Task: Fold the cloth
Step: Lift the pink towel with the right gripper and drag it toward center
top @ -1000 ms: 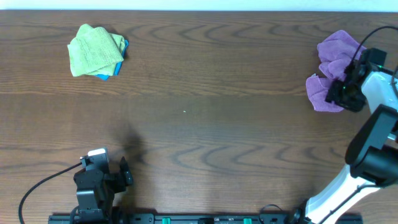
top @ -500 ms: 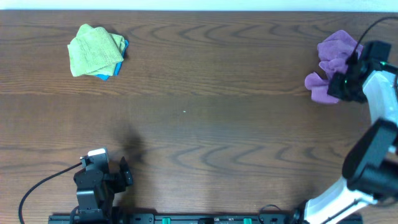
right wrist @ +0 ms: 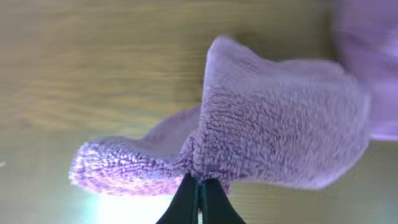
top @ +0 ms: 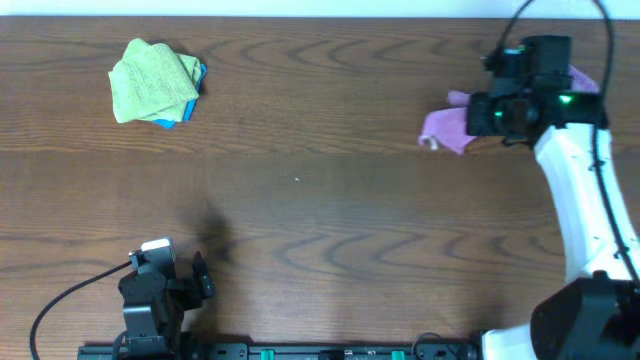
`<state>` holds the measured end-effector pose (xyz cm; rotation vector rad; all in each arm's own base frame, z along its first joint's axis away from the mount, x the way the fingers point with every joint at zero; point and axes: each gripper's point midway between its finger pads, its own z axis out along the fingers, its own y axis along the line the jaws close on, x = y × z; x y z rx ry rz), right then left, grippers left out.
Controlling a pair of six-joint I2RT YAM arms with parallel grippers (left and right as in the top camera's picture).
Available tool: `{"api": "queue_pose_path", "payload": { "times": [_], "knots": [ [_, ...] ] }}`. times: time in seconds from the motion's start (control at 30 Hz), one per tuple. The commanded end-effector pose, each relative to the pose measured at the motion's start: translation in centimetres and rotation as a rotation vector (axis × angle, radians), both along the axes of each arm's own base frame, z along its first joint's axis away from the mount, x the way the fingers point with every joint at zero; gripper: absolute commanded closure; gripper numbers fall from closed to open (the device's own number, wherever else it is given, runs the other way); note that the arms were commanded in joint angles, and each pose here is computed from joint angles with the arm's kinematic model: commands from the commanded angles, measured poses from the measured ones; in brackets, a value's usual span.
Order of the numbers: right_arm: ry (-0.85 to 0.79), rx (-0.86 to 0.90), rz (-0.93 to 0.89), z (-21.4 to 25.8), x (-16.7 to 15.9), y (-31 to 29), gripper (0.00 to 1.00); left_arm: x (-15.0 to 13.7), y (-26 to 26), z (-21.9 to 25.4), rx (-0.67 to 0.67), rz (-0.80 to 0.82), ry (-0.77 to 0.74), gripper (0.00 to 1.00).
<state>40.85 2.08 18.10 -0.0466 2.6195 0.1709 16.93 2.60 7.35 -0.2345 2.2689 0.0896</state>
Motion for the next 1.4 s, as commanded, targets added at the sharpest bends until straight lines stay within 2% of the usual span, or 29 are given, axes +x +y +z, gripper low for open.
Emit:
{"api": "queue_pose_path", "payload": {
  "times": [0.0, 0.33, 0.47, 0.53, 0.57, 0.63, 0.7, 0.77, 0.87, 0.93, 1.03, 1.13, 1.27, 1.37],
  "knots": [
    [-0.023, 0.091, 0.162, 1.3, -0.7, 5.8, 0.99, -0.3, 0.2, -0.4, 0.004, 0.012, 0.015, 0.05],
    [-0.007, 0.144, 0.516, 1.7, -5.7, 19.1, 0.99, -0.3, 0.2, -0.4, 0.004, 0.012, 0.015, 0.05],
    [-0.008, 0.088, 0.566, 1.2, -6.9, 21.0, 0.95, -0.3, 0.2, -0.4, 0.004, 0.012, 0.015, 0.05],
    [0.002, 0.068, 0.6, 0.7, -7.3, 21.5, 0.9, -0.3, 0.2, -0.4, 0.004, 0.012, 0.015, 0.05],
    [0.013, 0.059, 0.614, 0.4, -7.5, 21.5, 0.83, -0.3, 0.2, -0.4, 0.004, 0.012, 0.015, 0.05],
    [0.054, 0.057, 0.647, -0.6, -8.2, 21.7, 0.62, -0.3, 0.2, -0.4, 0.004, 0.012, 0.015, 0.05],
    [0.088, 0.093, 0.715, -1.2, -9.0, 22.5, 0.51, -0.3, 0.2, -0.4, 0.004, 0.012, 0.015, 0.05],
    [0.112, 0.133, 0.758, -1.6, -9.6, 23.2, 0.45, -0.3, 0.2, -0.4, 0.004, 0.012, 0.015, 0.05],
    [0.144, 0.138, 0.741, -2.2, -9.8, 23.2, 0.41, -0.3, 0.2, -0.4, 0.004, 0.012, 0.015, 0.05],
    [0.165, 0.129, 0.695, -2.4, -9.7, 22.6, 0.34, -0.3, 0.2, -0.4, 0.004, 0.012, 0.015, 0.05],
    [0.254, 0.059, 0.488, -3.6, -9.5, 19.5, 0.28, -0.3, 0.2, -0.4, 0.004, 0.012, 0.015, 0.05],
    [0.328, 0.054, 0.412, -4.0, -10.5, 18.2, 0.25, -0.3, 0.2, -0.4, 0.004, 0.012, 0.015, 0.05],
    [0.357, 0.066, 0.419, -4.4, -11.1, 18.1, 0.21, -0.3, 0.2, -0.4, 0.004, 0.012, 0.015, 0.05],
    [0.331, 0.086, 0.524, -4.7, -11.2, 19.5, 0.21, -0.3, 0.2, -0.4, 0.004, 0.012, 0.015, 0.05]
  ]
}}
